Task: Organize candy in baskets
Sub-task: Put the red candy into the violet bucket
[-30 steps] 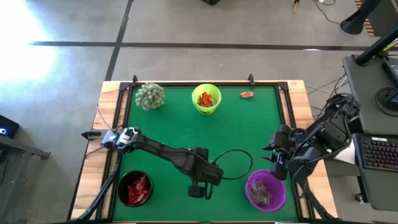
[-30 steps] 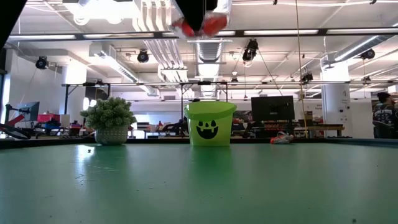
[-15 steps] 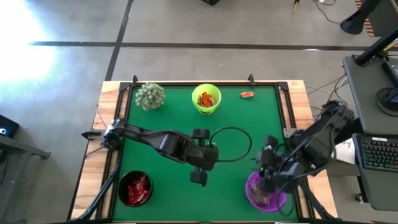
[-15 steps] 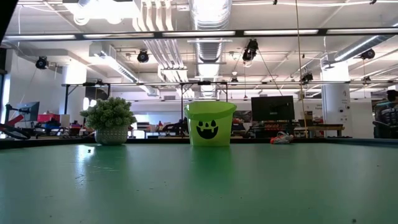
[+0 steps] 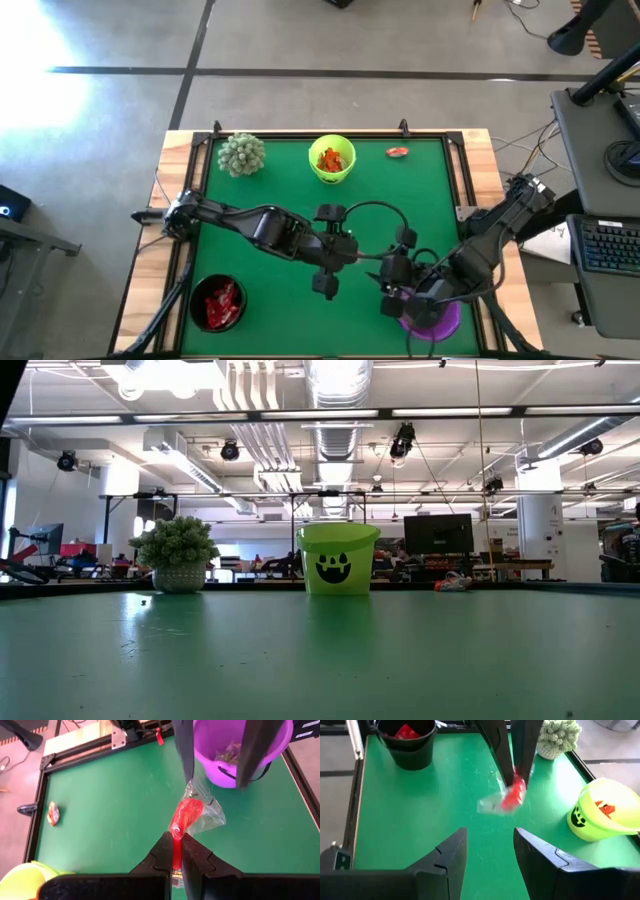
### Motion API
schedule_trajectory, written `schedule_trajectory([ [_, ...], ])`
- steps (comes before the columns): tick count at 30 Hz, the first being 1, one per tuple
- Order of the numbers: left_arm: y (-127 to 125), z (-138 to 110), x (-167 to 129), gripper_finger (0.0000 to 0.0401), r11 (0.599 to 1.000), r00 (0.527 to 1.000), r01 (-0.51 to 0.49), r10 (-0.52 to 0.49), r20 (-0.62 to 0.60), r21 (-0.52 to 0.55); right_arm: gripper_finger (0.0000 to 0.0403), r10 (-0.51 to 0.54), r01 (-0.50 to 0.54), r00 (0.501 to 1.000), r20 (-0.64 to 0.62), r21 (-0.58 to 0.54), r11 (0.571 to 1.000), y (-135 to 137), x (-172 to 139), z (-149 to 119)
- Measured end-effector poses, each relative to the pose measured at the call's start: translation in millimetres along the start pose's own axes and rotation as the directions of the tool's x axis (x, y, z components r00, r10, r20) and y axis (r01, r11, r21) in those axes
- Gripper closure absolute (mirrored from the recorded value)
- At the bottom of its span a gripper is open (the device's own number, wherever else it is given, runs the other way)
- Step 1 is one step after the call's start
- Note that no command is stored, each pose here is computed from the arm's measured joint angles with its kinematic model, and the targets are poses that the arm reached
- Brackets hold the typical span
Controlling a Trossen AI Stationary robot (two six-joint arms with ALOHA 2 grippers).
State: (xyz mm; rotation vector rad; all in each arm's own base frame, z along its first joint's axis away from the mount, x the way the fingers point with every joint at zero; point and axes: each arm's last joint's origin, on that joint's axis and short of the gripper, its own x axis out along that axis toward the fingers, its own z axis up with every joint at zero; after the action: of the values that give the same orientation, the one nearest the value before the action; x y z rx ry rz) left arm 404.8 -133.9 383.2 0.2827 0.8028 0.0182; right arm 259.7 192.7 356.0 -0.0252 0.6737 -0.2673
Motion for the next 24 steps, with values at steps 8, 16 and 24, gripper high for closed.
schedule_trajectory([
  [8, 1, 2, 0, 0.0401, 1.0, 1.0, -0.002, 0.001, 0.02, 0.012, 0.025, -0.046, 0.045, 0.998, 0.035, 0.038, 0.998, 0, 16, 6],
  [16, 5, 3, 2, 0.0401, 1.0, 1.0, -0.009, 0.009, 0.024, 0.01, 0.025, -0.071, 0.067, 0.995, 0.065, 0.065, 0.996, -5, 15, 11],
  [24, 10, 4, 3, 0.0401, 0.999, 0.999, -0.017, 0.016, 0.033, 0.035, 0.0273, -0.088, 0.081, 0.993, 0.079, 0.09, 0.993, -10, 20, 16],
])
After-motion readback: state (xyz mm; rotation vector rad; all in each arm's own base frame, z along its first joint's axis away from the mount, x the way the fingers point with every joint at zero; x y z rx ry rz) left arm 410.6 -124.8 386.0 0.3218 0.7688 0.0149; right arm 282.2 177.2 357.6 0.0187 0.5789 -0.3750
